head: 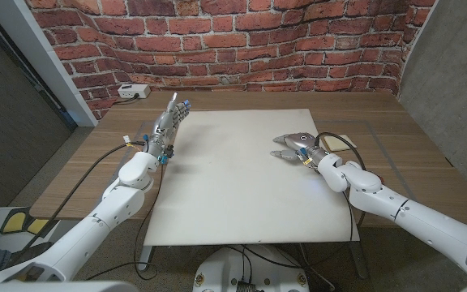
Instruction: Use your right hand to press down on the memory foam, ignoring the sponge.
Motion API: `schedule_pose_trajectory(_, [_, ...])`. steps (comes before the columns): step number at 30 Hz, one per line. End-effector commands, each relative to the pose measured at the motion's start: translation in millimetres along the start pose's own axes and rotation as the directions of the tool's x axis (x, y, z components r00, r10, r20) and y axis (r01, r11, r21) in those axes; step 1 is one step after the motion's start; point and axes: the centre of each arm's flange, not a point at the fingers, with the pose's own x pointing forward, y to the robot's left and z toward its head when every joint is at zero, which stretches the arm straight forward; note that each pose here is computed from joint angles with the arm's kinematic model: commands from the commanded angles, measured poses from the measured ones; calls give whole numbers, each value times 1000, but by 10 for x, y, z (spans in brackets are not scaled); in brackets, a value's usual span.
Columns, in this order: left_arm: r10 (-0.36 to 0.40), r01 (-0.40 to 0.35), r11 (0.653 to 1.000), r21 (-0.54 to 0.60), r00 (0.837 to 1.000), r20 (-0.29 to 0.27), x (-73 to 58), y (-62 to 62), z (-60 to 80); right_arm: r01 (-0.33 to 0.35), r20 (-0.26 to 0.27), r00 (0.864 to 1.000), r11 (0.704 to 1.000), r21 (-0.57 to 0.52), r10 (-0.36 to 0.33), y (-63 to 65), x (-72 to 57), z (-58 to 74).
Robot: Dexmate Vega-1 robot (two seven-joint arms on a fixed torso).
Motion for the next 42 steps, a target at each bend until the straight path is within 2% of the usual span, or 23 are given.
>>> schedule_pose_trajectory(1, [-6,6,1000,-5,1000,5,1,-2,16,71,11,997,997,27,-71,-199,-22,23])
schedule_pose_trajectory(18, [-6,6,1000,-3,1000,10,-13,-3,29,155,9,988,987,33,-155,-418,-106,64])
schedule_pose_trajectory(27, [-7,7,1000,-3,1000,11,-18,-2,30,232,-1,973,971,51,-232,-603,-186,60])
schedule_pose_trajectory(38, [-4,4,1000,-1,1000,15,-42,-2,43,270,4,963,961,57,-270,-708,-266,62])
schedule_pose_trajectory(42, [-3,3,1000,1,1000,15,-52,-6,46,299,8,954,951,79,-300,-782,-301,64])
